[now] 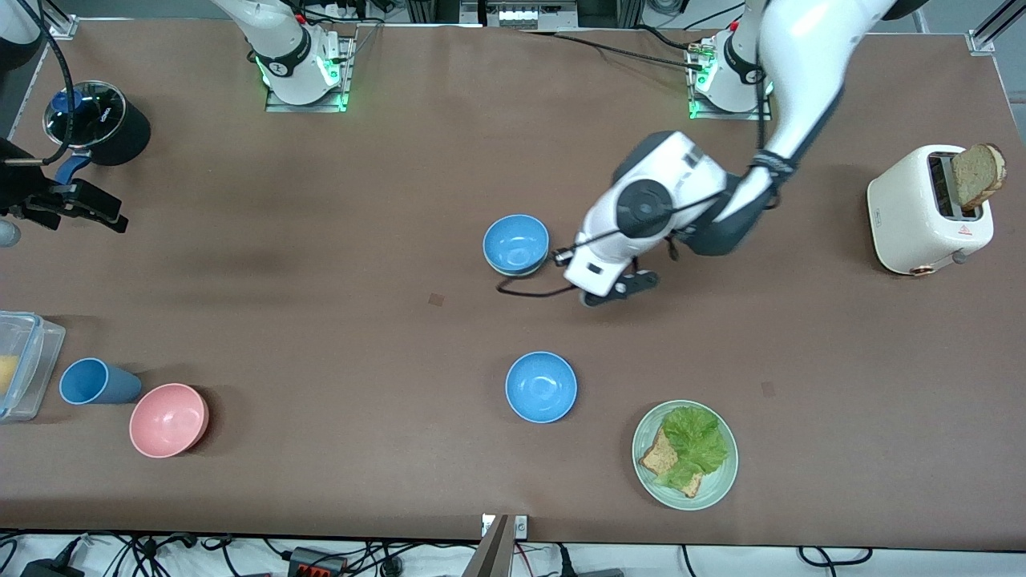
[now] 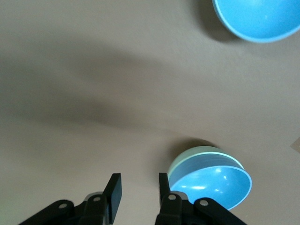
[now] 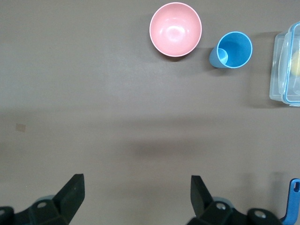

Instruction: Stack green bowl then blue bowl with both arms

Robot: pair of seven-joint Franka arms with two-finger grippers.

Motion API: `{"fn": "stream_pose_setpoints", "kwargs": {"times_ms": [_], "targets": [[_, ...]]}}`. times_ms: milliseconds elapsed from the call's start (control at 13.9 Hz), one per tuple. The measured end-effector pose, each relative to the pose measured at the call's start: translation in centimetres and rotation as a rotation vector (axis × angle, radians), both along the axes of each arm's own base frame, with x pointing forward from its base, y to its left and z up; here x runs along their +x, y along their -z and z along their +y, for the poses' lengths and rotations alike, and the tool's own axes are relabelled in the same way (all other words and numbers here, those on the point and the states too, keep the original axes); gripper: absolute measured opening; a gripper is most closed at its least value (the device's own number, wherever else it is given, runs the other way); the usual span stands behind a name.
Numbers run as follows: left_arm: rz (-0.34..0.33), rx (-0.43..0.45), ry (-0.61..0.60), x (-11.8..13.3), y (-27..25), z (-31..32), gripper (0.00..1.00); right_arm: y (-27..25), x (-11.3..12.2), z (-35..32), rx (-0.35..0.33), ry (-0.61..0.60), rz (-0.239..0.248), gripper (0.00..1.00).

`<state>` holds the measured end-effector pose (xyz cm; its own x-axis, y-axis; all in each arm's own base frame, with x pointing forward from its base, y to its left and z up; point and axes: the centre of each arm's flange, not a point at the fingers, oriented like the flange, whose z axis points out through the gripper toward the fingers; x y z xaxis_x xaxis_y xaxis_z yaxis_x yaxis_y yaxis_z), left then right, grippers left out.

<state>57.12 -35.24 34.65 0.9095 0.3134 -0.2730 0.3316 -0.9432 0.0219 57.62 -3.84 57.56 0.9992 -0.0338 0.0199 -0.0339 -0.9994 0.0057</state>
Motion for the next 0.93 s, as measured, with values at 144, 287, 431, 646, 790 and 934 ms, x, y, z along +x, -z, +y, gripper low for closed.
{"fn": "stream_pose_setpoints", "kwargs": {"times_ms": [144,287,431,646,790,934], "targets": [[0.006,-0.024,0.041,2.2,-1.9,3.7,0.44,0.0,0.0,0.0,0.0,0.0,-0.003,1.0],[0.008,-0.054,0.081,3.9,-3.0,7.6,0.47,0.0,0.0,0.0,0.0,-0.001,-0.003,1.0],[0.001,-0.083,0.139,5.2,-3.6,10.9,0.48,0.0,0.0,0.1,0.0,-0.001,-0.002,1.0],[0.005,-0.105,0.218,6.2,-4.5,14.0,0.52,0.0,0.0,0.1,0.0,-0.001,-0.001,1.0],[0.011,-0.119,0.267,6.8,-5.2,16.1,0.58,0.0,0.0,0.1,0.0,-0.001,-0.001,1.0],[0.005,-0.133,0.286,7.6,-6.0,19.5,0.7,0.0,0.0,0.1,0.0,-0.004,-0.002,1.0]]}}
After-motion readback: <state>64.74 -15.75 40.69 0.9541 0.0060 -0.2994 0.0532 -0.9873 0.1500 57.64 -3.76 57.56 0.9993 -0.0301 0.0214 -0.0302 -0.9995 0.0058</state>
